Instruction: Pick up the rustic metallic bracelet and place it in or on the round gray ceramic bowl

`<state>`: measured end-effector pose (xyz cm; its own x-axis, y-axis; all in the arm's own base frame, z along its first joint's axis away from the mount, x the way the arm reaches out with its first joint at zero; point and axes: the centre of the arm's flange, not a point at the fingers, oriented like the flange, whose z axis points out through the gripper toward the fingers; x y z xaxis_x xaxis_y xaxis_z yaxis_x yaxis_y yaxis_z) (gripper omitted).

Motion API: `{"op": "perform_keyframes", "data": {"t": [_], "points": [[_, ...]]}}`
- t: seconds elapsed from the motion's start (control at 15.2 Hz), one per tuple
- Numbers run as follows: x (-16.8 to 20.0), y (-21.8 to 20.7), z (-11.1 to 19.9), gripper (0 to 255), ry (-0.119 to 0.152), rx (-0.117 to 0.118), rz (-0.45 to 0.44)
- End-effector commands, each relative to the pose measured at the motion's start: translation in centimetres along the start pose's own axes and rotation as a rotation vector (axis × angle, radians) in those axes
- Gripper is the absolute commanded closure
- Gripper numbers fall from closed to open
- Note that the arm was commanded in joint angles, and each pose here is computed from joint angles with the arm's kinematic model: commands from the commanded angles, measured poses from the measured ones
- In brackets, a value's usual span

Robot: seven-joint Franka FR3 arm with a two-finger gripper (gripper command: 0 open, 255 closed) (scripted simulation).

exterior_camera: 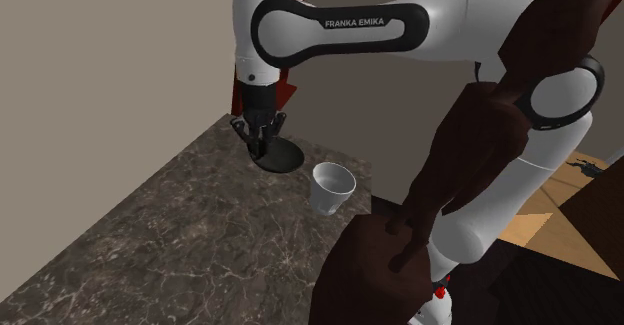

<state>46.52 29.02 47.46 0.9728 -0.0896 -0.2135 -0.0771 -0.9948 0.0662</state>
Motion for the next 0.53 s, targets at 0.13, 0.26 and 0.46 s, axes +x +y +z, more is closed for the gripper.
{"op": "perform_keyframes", "data": {"t": [0.13,0.26,0.46], "points": [[2.5,4.8,-0.3,255,0.000,0.000,-0.001],[3.8,7.2,-0.5,255,0.000,0.000,-0.001],[5.7,10.6,-0.8,255,0.000,0.000,-0.001]]}}
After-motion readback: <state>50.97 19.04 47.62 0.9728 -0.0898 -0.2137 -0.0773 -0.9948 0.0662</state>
